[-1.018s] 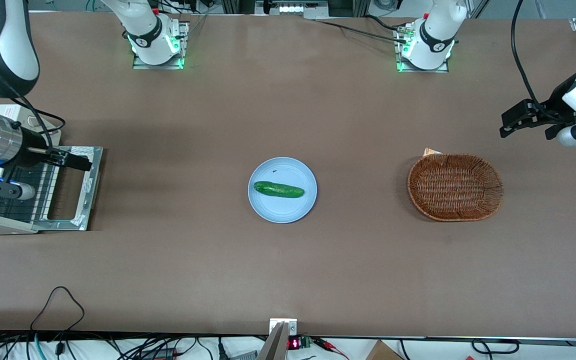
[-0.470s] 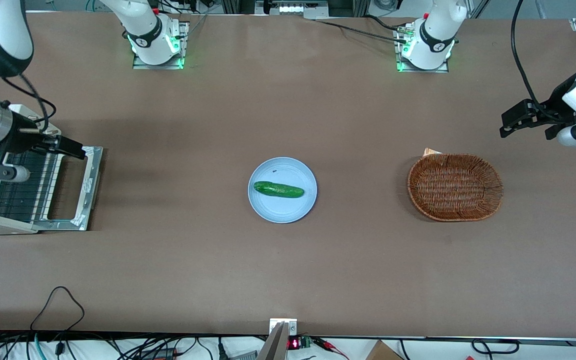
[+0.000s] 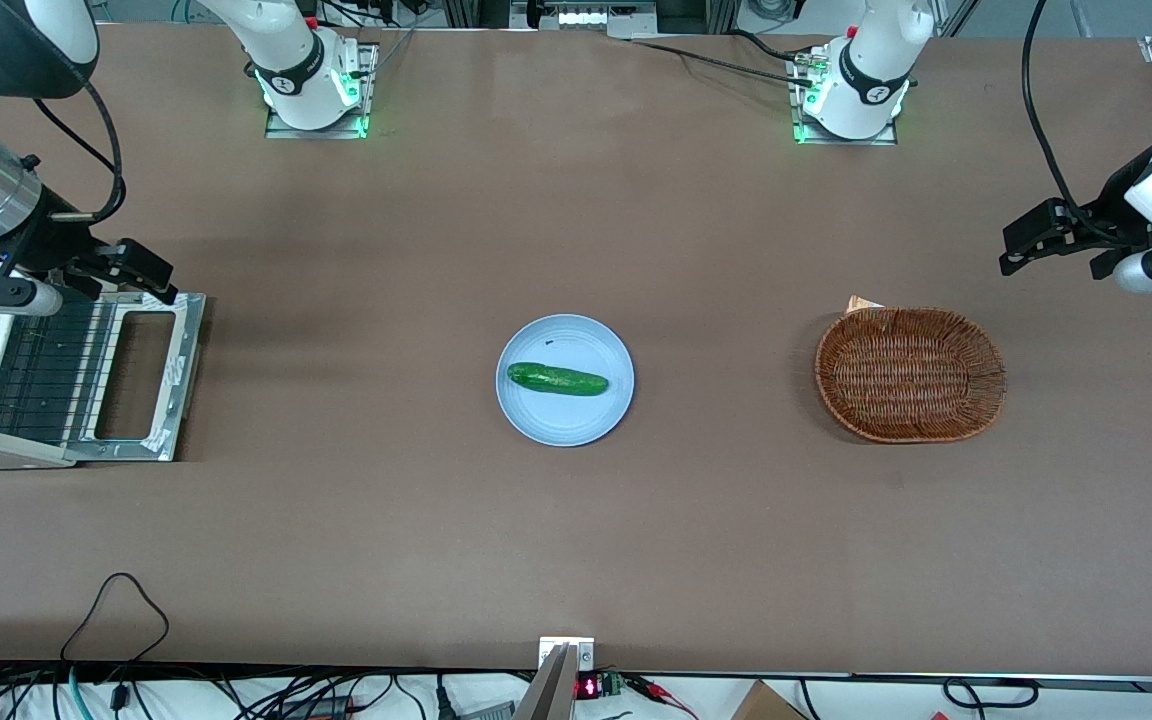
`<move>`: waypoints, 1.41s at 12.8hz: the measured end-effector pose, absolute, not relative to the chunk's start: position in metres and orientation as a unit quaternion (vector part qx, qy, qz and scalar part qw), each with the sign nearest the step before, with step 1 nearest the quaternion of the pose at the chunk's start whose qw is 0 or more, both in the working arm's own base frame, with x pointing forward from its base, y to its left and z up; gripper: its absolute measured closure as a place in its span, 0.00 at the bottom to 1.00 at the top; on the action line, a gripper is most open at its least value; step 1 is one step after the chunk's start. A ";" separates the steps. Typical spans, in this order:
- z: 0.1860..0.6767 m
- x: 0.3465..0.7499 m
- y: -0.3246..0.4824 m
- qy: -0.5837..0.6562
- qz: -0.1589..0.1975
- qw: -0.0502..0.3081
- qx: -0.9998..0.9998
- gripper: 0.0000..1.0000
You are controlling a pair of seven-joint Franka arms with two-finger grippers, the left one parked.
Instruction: Open oven door with right arm only
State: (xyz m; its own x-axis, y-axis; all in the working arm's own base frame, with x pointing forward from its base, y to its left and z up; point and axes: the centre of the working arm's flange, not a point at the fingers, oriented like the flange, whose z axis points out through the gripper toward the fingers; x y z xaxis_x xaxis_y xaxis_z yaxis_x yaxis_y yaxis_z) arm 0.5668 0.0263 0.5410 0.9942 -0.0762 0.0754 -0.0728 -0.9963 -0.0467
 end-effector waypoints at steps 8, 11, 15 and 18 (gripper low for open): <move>0.537 0.563 0.016 0.046 -0.011 0.021 -0.999 0.00; 0.538 0.564 0.016 0.046 -0.008 0.020 -0.999 0.00; 0.536 0.566 0.017 0.044 -0.006 0.020 -0.999 0.00; 0.533 0.566 0.017 0.042 -0.001 0.020 -0.999 0.00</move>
State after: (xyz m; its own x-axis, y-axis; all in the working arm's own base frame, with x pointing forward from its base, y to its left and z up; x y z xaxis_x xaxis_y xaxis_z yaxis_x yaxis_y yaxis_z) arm 0.5662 0.0175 0.5335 0.9964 -0.0849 -0.0004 -0.0848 -0.9956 -0.0398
